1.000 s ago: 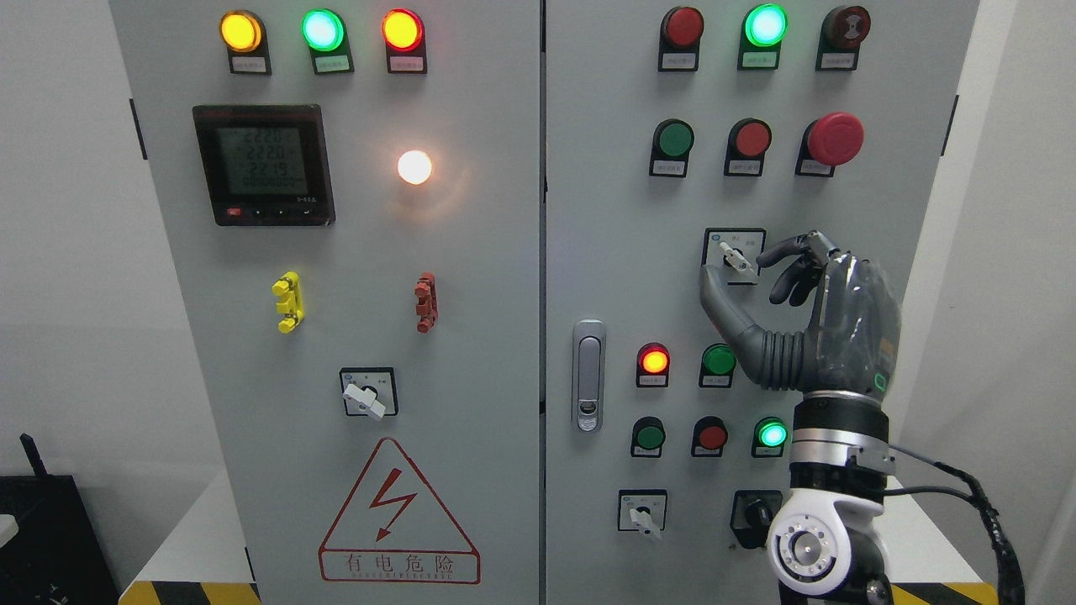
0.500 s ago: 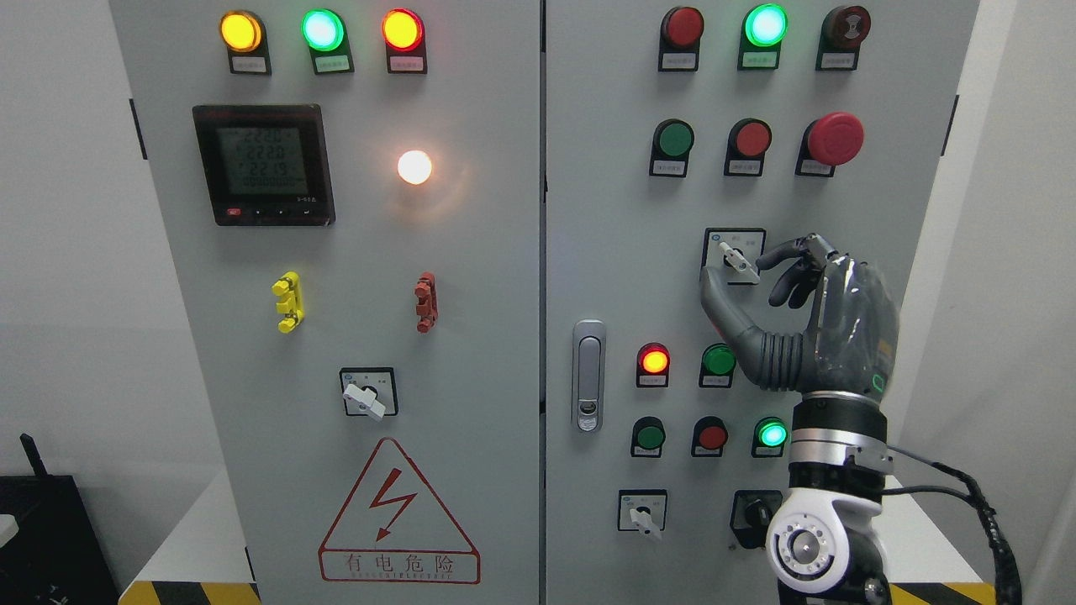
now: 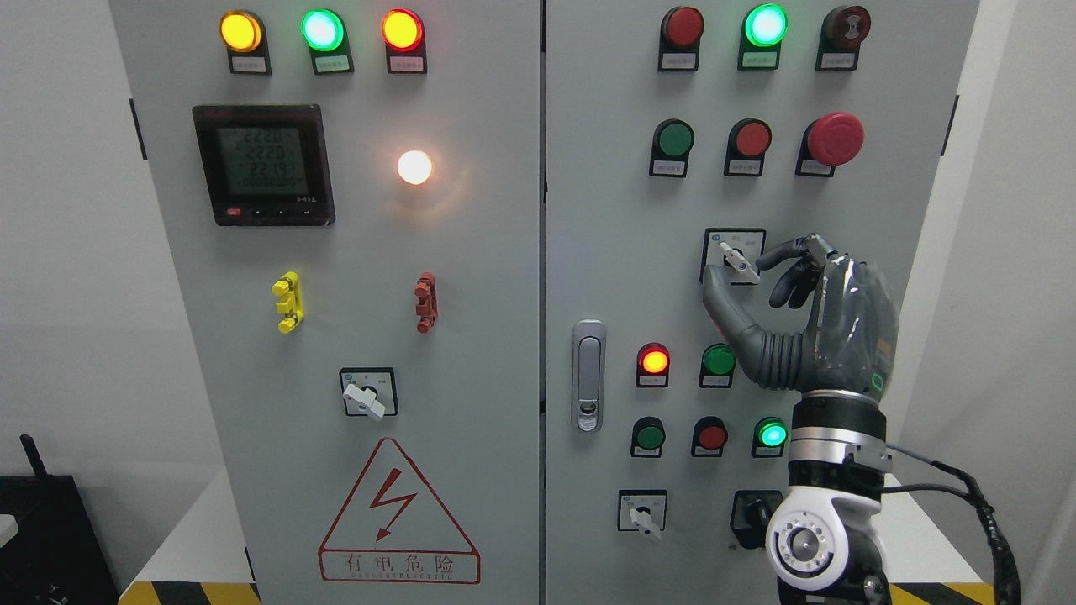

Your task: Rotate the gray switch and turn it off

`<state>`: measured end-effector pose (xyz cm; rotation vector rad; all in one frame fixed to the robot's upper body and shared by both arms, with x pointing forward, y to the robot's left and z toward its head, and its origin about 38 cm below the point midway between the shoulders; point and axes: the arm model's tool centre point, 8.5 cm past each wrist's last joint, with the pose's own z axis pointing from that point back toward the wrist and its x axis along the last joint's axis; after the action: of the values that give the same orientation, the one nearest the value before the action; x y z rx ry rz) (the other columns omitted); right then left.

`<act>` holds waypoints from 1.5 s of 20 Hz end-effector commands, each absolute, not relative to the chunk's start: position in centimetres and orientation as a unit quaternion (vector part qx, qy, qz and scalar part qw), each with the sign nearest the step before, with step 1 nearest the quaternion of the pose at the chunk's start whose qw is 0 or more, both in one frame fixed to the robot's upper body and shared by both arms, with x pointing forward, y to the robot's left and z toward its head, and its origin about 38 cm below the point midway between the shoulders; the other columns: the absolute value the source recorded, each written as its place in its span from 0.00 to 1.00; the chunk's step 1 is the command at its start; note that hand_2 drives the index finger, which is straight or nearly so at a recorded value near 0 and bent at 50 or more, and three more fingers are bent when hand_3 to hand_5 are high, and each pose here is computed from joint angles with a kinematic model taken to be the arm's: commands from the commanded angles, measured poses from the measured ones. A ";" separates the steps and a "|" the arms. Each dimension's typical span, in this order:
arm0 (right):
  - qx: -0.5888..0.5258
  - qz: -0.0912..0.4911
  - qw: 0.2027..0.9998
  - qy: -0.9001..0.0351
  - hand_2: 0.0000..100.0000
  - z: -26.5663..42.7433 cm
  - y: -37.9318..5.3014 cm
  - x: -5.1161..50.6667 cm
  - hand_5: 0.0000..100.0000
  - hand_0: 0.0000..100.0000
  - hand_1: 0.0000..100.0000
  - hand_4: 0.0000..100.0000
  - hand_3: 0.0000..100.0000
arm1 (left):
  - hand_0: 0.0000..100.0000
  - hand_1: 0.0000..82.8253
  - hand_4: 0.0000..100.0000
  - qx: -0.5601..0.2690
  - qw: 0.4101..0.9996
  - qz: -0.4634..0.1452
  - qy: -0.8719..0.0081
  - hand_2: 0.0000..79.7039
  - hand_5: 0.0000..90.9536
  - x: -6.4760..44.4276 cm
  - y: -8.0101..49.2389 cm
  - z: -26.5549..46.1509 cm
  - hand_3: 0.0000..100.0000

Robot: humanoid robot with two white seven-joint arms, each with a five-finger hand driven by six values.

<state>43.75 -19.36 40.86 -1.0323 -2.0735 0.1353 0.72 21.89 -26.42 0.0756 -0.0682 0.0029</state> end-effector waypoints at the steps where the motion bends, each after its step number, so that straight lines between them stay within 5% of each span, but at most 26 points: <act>1: -0.409 0.055 0.403 -0.817 0.57 40.8 -19.4 44.1 1.00 0.10 0.44 0.88 0.87 | 0.12 0.47 0.00 0.038 0.998 0.016 -0.051 0.00 0.00 2.2 21.9 -26.4 0.00; 30: -0.415 0.050 0.415 -0.808 0.58 41.0 -19.7 44.5 1.00 0.13 0.44 0.88 0.88 | 0.12 0.47 0.00 0.038 0.998 0.016 -0.051 0.00 0.00 2.2 21.9 -26.4 0.00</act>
<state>44.39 -19.57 41.12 -1.0417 -2.0371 0.1242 0.70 21.89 -26.42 0.0755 -0.0662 0.0028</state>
